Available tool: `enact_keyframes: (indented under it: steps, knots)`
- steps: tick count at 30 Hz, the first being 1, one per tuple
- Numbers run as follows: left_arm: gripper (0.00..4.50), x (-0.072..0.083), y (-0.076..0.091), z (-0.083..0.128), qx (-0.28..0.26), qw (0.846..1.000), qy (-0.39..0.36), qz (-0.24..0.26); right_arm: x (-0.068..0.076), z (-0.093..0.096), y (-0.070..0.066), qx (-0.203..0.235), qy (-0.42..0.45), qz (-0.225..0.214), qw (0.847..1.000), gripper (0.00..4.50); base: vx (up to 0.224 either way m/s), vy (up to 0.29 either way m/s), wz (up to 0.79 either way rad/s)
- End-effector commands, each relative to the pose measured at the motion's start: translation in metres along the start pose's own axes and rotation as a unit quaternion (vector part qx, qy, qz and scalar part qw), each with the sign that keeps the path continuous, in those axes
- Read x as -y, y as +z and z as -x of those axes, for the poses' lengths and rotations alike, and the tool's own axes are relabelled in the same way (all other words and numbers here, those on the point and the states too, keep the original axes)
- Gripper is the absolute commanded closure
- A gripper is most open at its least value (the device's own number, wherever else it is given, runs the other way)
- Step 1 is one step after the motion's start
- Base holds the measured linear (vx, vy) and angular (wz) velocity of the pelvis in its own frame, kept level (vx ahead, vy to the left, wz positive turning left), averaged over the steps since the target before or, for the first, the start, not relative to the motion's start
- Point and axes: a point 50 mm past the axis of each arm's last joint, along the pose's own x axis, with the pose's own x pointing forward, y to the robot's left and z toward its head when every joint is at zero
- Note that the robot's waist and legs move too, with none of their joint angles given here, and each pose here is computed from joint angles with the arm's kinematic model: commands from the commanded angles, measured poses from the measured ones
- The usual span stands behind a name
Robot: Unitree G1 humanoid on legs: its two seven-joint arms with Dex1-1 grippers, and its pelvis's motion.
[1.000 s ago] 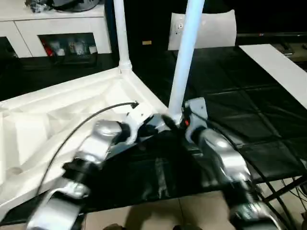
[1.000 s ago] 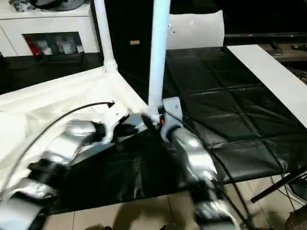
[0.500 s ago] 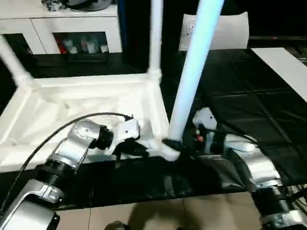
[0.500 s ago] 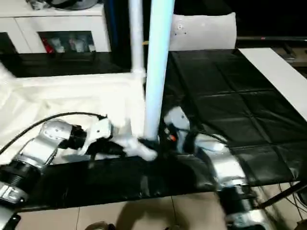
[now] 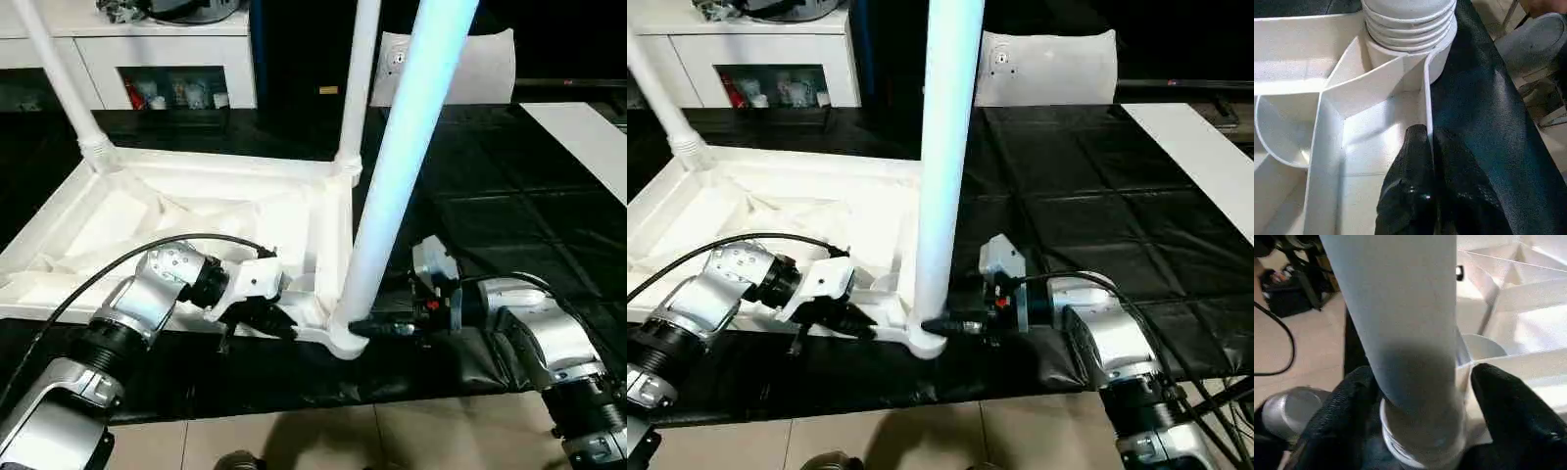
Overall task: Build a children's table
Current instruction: Rotate leg to tighten
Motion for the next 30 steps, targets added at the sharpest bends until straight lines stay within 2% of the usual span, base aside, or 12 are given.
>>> enact_keyframes:
  steps: [1,4,5,11,14,19,20,21,23,25,27,30]
  knots:
    - [4.5,0.001,0.005,-0.005,-0.012,0.999,-0.035,-0.023,0.001,-0.001,0.007,0.001,0.011,0.009,1.0,1.54,0.0,0.0,0.0]
    - [4.5,0.002,0.004,-0.005,-0.016,0.999,-0.038,-0.024,0.001,-0.003,0.007,0.005,0.015,0.003,1.0,1.66,0.0,0.0,0.0]
    - [4.5,0.002,0.004,-0.005,-0.016,0.999,-0.038,-0.024,0.001,-0.003,0.007,0.005,0.015,0.003,1.0,1.94,0.0,0.0,0.0]
    - [4.5,0.002,0.004,-0.005,-0.013,0.999,-0.039,-0.022,0.002,-0.007,0.008,0.011,0.019,-0.004,1.0,2.36,0.0,0.0,0.0]
    - [4.5,0.002,0.004,-0.006,-0.011,0.999,-0.037,-0.02,0.001,-0.007,0.008,0.014,0.022,-0.01,1.0,2.45,0.0,0.0,0.0]
    - [4.5,-0.007,0.003,-0.009,-0.021,0.999,0.024,0.01,-0.008,-0.011,0.006,0.022,0.032,-0.028,0.999,2.5,0.0,0.0,0.0]
    - [4.5,-0.012,0.008,-0.012,0.001,0.998,0.054,0.036,-0.008,-0.015,0.005,0.032,0.015,-0.036,0.999,2.51,0.0,0.0,0.0]
    - [4.5,-0.012,0.008,-0.012,0.001,0.998,0.054,0.036,-0.008,-0.015,0.005,0.032,0.015,-0.036,0.999,2.51,0.0,0.0,0.0]
    - [4.5,-0.022,0.02,-0.019,0.051,0.989,0.107,0.089,-0.004,-0.029,0.002,0.04,-0.056,-0.049,0.996,2.51,0.0,0.0,0.0]
    - [4.5,-0.028,0.027,-0.023,0.069,0.982,0.138,0.112,0.003,-0.04,0.001,0.036,-0.118,-0.056,0.991,2.51,0.0,0.0,0.0]
    - [4.5,-0.036,0.034,-0.03,0.088,0.97,0.175,0.145,0.014,-0.055,0.003,0.031,-0.197,-0.079,0.977,2.52,0.0,0.0,0.0]
    - [4.5,-0.045,0.039,-0.036,0.095,0.954,0.224,0.177,0.023,-0.07,0.01,0.04,-0.257,-0.111,0.959,2.54,0.0,0.0,0.0]
